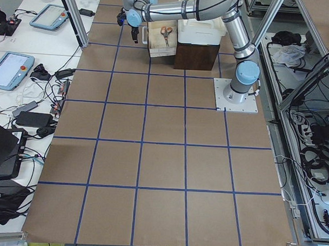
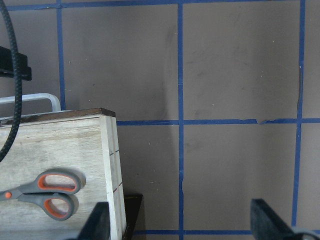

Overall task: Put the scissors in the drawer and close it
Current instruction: 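Bring the left gripper down to the drawer's front edge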

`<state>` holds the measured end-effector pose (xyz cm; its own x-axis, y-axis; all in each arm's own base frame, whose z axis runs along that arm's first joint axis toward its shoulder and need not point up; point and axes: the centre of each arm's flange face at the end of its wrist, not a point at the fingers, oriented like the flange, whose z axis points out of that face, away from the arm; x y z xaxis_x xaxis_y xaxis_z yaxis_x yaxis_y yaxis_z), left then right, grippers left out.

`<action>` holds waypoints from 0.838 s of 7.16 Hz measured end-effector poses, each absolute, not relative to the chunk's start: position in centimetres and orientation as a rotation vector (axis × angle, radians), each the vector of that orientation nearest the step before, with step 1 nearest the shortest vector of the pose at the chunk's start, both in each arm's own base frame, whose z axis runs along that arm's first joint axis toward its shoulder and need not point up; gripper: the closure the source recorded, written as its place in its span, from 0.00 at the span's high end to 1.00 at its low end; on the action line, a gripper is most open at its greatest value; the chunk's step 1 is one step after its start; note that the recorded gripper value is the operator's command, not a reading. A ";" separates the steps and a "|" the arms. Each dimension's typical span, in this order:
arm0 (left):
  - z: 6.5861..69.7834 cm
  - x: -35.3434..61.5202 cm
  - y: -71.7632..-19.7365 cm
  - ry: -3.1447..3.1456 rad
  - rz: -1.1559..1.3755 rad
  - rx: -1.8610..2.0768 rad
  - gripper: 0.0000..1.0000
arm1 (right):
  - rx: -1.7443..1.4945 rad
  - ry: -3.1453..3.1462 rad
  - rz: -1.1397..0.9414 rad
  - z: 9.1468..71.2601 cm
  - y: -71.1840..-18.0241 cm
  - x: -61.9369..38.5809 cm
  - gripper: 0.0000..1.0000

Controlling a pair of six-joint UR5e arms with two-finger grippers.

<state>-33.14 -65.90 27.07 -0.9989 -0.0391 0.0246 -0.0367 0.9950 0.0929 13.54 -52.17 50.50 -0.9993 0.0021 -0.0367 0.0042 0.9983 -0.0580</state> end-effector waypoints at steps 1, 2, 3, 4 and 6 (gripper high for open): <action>26.5 -33.2 -66.1 -3.111 -0.156 0.061 0.99 | 0.001 3.104 -0.090 50.5 -52.2 13.5 1.00; 25.9 -33.3 -66.4 -3.113 -0.168 0.069 0.99 | -0.001 3.104 -0.090 50.5 -52.2 13.5 1.00; 25.1 -33.3 -66.5 -3.116 -0.186 0.079 1.00 | -0.002 3.104 -0.089 50.5 -52.2 13.5 1.00; 24.4 -33.4 -66.6 -3.117 -0.202 0.084 1.00 | -0.003 3.103 -0.088 50.4 -52.2 13.5 1.00; 23.2 -33.5 -66.8 -3.117 -0.222 0.105 1.00 | -0.004 3.103 -0.087 50.4 -52.1 13.5 1.00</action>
<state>-33.47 -66.78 23.25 -0.9976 -0.0681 0.0097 -0.0661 0.9877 0.1420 13.50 -52.15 50.44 -0.9993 -0.0036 -0.0375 -0.0015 0.9984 -0.0564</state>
